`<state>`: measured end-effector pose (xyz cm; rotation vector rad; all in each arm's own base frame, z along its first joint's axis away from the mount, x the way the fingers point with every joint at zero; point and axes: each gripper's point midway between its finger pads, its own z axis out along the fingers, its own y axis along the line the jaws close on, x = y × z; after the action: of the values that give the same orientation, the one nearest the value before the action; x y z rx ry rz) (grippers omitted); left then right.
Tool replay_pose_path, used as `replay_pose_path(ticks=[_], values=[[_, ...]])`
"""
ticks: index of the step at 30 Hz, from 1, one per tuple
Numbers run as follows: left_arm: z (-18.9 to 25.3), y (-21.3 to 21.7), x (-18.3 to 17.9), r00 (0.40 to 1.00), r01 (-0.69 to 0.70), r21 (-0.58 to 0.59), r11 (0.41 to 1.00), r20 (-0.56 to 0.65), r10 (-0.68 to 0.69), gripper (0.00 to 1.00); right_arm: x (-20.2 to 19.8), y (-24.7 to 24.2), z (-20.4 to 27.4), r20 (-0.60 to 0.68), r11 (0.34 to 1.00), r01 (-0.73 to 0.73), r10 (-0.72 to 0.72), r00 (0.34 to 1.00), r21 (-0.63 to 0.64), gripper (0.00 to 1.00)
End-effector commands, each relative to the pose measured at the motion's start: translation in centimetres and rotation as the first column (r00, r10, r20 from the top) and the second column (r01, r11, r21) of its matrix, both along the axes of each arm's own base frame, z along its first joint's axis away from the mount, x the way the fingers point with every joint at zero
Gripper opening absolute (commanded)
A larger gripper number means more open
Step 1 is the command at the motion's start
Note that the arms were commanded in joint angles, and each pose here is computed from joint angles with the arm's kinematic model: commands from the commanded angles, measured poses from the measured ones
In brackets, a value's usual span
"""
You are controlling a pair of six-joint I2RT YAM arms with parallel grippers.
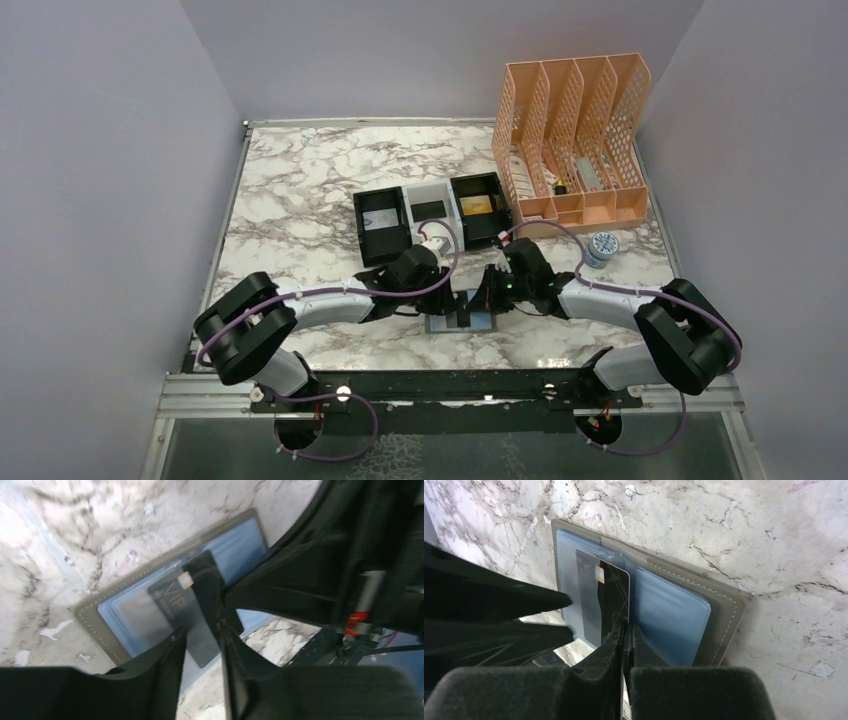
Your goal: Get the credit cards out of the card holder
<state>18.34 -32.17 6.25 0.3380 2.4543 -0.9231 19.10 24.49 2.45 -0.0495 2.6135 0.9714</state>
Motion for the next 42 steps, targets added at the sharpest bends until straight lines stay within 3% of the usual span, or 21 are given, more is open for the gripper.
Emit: replay_pose_path(ticks=[1, 9, 19, 22, 27, 35, 42], values=[[-3.0, -0.3, -1.7, 0.996, 0.005, 0.011, 1.0, -0.095, -0.004, 0.29, 0.2, -0.6, -0.6, 0.008, 0.999, 0.038, -0.038, 0.999, -0.017, 0.01], [-5.1, 2.8, -1.9, 0.994, -0.051, 0.159, 0.986, -0.084, 0.064, 0.26, 0.2, -0.4, -0.5, 0.0, 0.999, 0.041, -0.041, 0.999, 0.001, 0.03], [-6.0, 3.7, -2.1, 0.995, -0.038, 0.213, 0.976, -0.082, 0.057, 0.25, -0.4, 0.9, -1.8, -0.068, 0.997, 0.033, -0.029, 0.997, 0.071, 0.2], [-6.1, 3.7, -2.2, 0.995, -0.032, 0.215, 0.976, -0.085, 0.052, 0.24, -0.6, 1.0, -2.3, -0.082, 0.997, 0.028, -0.021, 0.996, 0.078, 0.19], [-6.0, 4.2, -2.0, 0.996, -0.048, 0.231, 0.972, -0.067, 0.065, 0.24, -0.4, 0.3, -1.9, -0.044, 0.996, 0.06, -0.057, 0.997, 0.067, 0.01], [-5.2, 4.5, -1.6, 0.996, -0.068, 0.234, 0.97, -0.038, 0.079, 0.3, -0.1, -1.4, -0.4, 0.019, 0.994, 0.091, -0.092, 0.996, 0.053, 0.01], [-5.5, 3.6, -1.9, 0.998, -0.02, 0.224, 0.974, -0.061, 0.034, 0.28, -0.8, -0.3, -0.4, -0.023, 0.993, 0.056, -0.054, 0.998, 0.108, 0.05]])
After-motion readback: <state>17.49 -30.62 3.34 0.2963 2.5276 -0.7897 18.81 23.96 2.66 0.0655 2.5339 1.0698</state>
